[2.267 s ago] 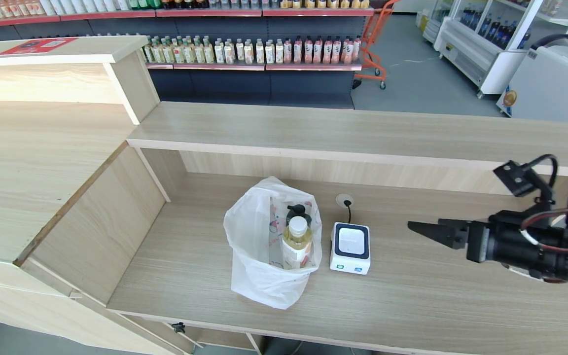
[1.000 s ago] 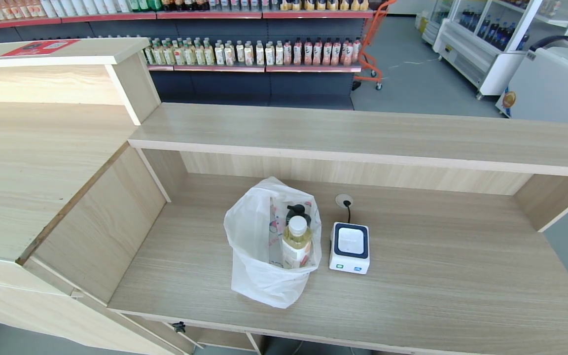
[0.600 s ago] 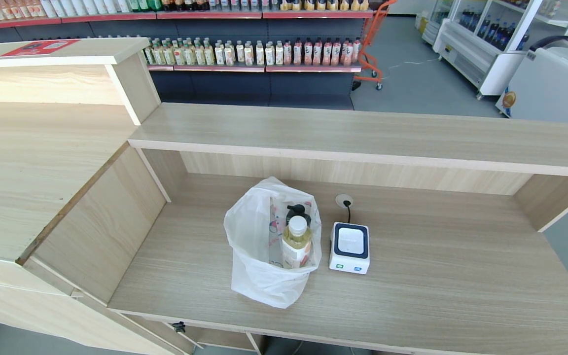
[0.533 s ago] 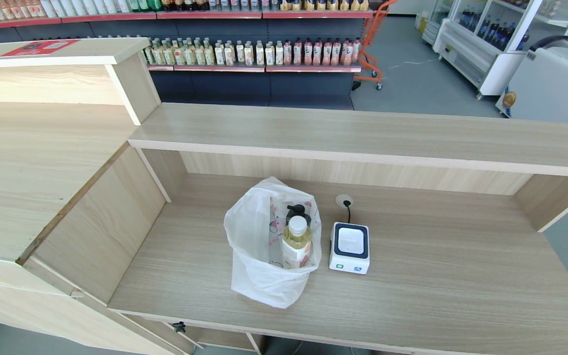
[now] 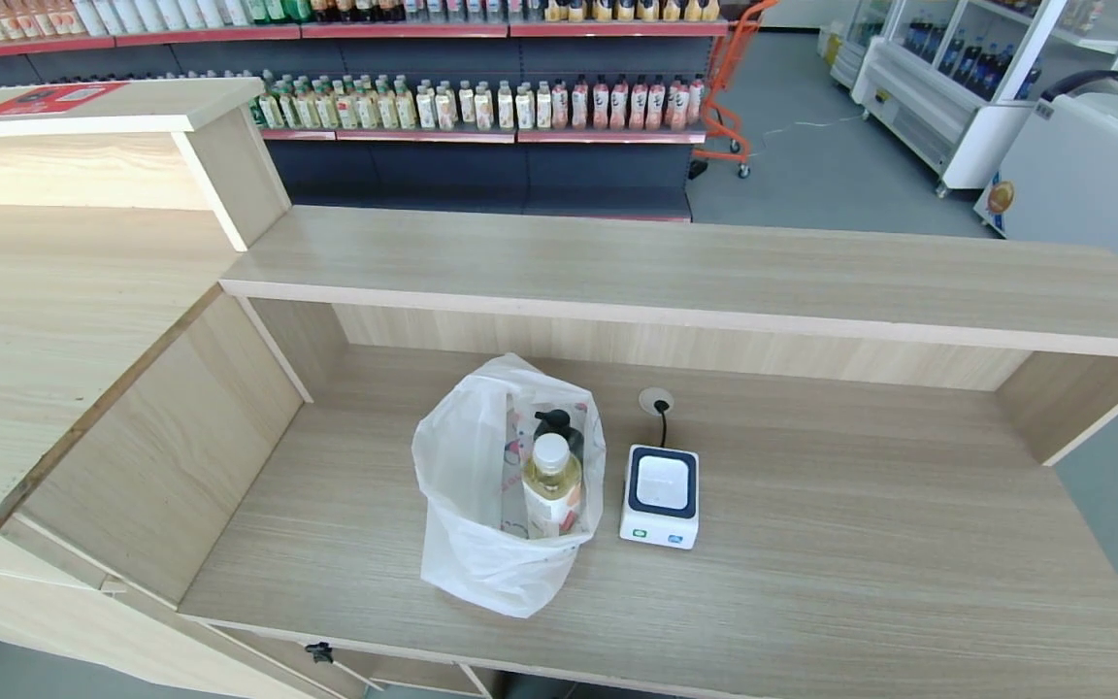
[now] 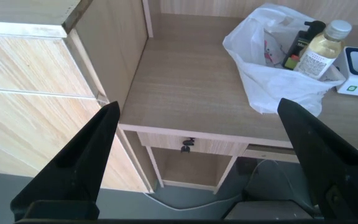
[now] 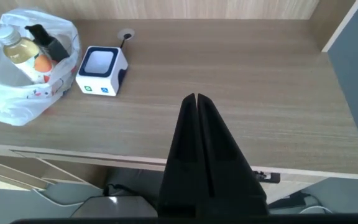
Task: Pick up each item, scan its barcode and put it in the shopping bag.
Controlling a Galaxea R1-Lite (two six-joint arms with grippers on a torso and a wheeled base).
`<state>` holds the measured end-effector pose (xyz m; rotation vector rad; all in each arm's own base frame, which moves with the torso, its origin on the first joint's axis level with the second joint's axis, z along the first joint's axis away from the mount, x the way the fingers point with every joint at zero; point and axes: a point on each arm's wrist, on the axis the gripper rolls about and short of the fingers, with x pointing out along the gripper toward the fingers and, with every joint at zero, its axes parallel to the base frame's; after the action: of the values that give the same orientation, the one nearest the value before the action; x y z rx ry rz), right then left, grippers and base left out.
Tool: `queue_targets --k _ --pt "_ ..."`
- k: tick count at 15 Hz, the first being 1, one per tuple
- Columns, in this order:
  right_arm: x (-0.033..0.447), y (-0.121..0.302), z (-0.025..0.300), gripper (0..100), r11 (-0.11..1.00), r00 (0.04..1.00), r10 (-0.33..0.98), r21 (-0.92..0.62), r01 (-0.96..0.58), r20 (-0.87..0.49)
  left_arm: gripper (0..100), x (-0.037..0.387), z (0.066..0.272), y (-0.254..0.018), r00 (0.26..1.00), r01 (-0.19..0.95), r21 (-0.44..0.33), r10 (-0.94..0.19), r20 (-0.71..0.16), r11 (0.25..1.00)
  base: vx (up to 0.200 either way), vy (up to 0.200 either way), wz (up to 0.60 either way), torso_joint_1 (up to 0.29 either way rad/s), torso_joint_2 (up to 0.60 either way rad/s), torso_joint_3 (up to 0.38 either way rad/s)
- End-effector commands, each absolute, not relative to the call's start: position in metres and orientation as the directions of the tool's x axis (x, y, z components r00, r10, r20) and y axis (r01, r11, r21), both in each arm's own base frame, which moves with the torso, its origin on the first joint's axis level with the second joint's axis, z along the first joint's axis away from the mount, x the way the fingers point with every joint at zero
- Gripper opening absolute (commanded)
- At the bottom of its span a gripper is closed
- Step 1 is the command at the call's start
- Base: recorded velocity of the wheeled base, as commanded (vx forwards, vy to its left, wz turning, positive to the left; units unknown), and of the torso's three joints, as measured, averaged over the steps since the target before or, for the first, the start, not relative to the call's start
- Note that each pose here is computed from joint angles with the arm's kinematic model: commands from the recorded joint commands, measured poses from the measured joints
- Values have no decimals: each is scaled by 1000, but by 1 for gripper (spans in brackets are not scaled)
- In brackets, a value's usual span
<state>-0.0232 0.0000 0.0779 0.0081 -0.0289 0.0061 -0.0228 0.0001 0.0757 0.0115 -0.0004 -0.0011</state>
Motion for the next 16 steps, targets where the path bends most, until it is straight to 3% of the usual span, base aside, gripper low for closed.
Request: queue_targets --k 1,16 --pt "-23 0 78 0 1000 1000 6 8 -6 25 100 -23 76 0 1000 2 8 -2 2 1000 0 -200 0 -2 2 7" --pt "-23 0 78 0 1000 1000 6 11 -6 25 100 -23 75 0 1000 3 8 -3 0 1000 13 0 0 0 0 0"
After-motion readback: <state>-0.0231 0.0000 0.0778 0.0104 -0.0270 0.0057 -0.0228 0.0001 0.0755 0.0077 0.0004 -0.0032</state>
